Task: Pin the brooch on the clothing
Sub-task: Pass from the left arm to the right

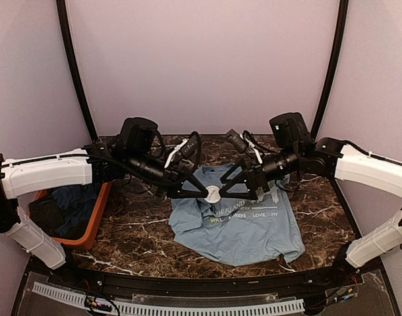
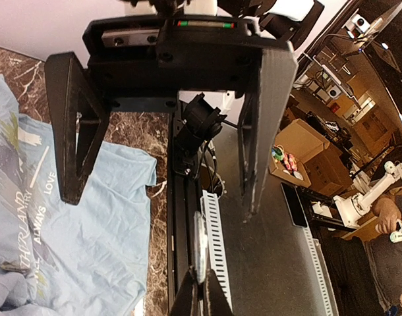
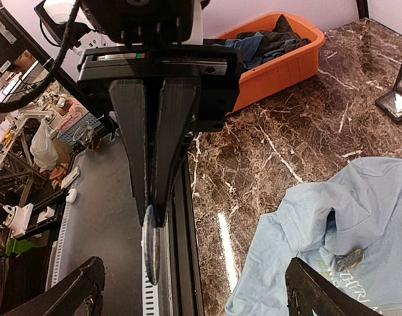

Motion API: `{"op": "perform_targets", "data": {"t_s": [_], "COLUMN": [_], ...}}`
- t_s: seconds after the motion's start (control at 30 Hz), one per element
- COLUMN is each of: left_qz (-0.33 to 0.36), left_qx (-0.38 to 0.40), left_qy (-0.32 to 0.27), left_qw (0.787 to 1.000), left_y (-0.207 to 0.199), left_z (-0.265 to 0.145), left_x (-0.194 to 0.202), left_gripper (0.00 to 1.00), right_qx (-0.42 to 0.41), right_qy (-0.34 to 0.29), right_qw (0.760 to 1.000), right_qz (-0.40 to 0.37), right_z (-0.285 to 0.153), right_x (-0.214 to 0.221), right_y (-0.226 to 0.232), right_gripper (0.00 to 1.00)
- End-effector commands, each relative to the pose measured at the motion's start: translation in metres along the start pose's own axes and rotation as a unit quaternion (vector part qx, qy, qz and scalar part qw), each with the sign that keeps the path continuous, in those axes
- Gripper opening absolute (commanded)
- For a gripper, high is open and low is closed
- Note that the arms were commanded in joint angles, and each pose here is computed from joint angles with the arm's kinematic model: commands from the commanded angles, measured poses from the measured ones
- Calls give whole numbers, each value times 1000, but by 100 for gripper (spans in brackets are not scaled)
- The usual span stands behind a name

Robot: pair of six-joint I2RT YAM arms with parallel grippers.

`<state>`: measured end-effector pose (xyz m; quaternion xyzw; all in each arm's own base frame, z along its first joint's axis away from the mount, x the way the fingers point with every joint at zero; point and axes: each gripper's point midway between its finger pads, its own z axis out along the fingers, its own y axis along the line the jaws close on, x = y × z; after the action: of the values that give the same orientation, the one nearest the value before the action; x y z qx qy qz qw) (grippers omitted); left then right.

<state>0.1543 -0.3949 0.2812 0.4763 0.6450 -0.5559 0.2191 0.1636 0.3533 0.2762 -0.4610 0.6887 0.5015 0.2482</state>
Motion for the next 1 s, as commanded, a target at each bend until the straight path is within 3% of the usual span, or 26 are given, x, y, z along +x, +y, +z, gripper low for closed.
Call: {"op": "perform_targets", "data": {"t_s": [0.0,0.17,0.37,0.7,0.97], "left_qz": [0,2,5,-5,-18], "left_qx": [15,18,16,7,-26], "left_qy": [-4,-16,-21,-18,-17], "left_qw": [1000,1000,1000,1000,999], "left_y": [-7,-7,-11,-7,6], "left_z": [0,0,-3,-2,-2], "left_x": [9,12,11,17,22], "left_gripper": [1,1,1,1,1], "right_qx": [-24,-43,-34,-33,-32], "right_qy": [-9,-13,-2,14,27], "right_qw": [1000,999,999,998,999], "right_qz": [2,5,27,43,31], "right_z": [1,3,8,16,23], "right_x": [-5,-7,2,11,19], "right_y": [4,9,0,-4,0], "right_gripper": [91,81,78,65,49]}}
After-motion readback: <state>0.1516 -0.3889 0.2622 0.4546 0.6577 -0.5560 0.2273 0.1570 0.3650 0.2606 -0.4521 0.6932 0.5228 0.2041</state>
